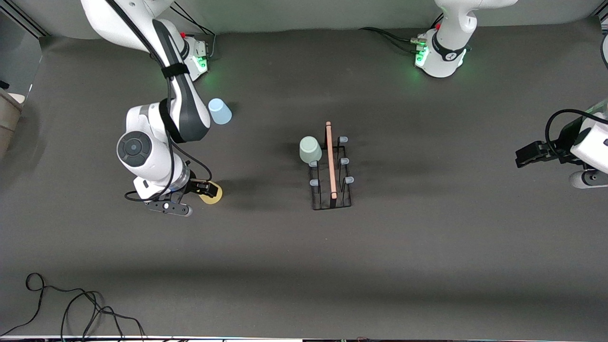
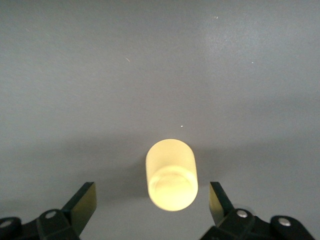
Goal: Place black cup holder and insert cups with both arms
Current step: 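Move the right gripper to the yellow cup and grasp it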
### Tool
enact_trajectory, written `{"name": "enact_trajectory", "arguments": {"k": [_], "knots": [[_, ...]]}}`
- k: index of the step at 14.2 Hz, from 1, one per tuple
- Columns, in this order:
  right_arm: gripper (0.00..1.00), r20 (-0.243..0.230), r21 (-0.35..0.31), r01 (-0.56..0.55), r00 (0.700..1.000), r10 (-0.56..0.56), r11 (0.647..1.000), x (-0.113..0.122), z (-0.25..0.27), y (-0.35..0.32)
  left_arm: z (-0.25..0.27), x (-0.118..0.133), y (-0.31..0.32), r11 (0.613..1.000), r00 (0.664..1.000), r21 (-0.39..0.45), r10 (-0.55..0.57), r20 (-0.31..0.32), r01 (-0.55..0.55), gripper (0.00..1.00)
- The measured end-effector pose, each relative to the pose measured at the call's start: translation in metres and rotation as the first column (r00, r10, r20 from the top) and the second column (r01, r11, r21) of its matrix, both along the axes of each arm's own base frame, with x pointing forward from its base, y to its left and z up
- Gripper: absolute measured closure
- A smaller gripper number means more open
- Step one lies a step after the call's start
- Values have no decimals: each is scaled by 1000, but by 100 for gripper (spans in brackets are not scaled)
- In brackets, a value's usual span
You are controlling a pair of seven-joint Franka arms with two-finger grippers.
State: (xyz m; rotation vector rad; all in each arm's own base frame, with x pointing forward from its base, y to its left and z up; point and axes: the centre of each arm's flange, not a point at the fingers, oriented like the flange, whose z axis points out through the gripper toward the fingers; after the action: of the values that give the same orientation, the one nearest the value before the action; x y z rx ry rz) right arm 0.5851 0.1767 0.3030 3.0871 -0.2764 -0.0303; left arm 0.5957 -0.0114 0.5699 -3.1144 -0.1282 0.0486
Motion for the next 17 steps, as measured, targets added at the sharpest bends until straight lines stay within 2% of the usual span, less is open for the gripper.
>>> {"name": "enact_trajectory", "arguments": {"k": [4, 8, 14, 17], "knots": [[0, -21, 13, -21, 1000, 22, 1000, -7, -40, -1, 0, 0, 3, 1000, 1000, 1, 6, 0, -6, 0], [0, -38, -10, -34, 999, 34, 999, -9, -69, 2, 0, 0, 3, 1000, 1000, 1, 6, 0, -6, 0], [0, -61, -22, -77, 995, 76, 997, -13, -84, -4, 0, 0, 3, 1000, 1000, 1, 13, 0, -13, 0], [0, -72, -5, -82, 994, 81, 997, -17, -88, -5, 0, 0, 3, 1000, 1000, 1, 13, 0, -13, 0]]}}
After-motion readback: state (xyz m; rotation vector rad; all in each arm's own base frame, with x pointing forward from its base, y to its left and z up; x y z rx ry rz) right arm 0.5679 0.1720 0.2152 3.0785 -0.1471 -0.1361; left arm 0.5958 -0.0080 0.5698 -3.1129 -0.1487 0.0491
